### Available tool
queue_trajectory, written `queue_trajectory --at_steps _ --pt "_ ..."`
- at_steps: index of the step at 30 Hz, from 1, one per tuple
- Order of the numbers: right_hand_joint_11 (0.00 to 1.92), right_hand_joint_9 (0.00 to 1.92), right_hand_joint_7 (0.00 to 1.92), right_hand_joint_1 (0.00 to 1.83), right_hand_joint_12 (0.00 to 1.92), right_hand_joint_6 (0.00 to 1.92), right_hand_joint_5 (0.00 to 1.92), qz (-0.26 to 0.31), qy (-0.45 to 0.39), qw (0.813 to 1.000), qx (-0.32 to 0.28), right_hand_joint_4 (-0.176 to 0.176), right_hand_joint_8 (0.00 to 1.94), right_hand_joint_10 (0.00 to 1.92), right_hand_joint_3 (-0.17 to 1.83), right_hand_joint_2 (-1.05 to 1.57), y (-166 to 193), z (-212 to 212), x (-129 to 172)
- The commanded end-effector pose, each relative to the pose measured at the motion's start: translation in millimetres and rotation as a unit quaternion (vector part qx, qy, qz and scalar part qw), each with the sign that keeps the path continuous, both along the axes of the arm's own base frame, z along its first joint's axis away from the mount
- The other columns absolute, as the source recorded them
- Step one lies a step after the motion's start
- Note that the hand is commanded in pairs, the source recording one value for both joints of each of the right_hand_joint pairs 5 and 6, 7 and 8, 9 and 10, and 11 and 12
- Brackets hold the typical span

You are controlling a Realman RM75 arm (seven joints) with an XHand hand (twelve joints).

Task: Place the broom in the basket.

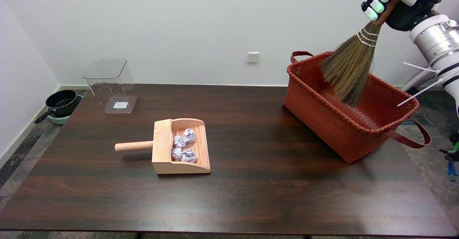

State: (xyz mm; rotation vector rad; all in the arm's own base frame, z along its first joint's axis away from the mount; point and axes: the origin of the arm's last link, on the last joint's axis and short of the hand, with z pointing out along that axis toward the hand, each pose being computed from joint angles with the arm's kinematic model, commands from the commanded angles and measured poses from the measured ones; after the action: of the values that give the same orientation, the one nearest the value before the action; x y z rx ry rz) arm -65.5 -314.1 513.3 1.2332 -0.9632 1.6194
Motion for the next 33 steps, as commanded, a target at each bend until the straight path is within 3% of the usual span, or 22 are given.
queue_trajectory --at_steps 1,13,20,33 --pt "1.67 1.85 1.81 1.01 1.67 1.90 1.90 -0.070 0.107 0.992 -0.020 0.000 1.81 1.85 0.68 1.57 -10.0 11.6 -20.2" --pt "1.67 1.84 1.80 1.01 1.67 1.91 1.91 -0.099 0.077 0.992 0.030 0.000 1.80 1.84 0.68 1.57 -14.1 -17.1 -79.5" --pt "1.67 1.84 1.80 1.01 1.67 1.90 1.90 -0.089 0.173 0.980 0.040 0.000 1.80 1.84 0.69 1.57 -15.3 -29.2 -72.0" --pt "1.67 1.84 1.80 1.01 1.67 1.89 1.89 -0.096 0.220 0.970 0.045 0.000 1.80 1.84 0.69 1.56 -12.4 -32.6 -89.2"
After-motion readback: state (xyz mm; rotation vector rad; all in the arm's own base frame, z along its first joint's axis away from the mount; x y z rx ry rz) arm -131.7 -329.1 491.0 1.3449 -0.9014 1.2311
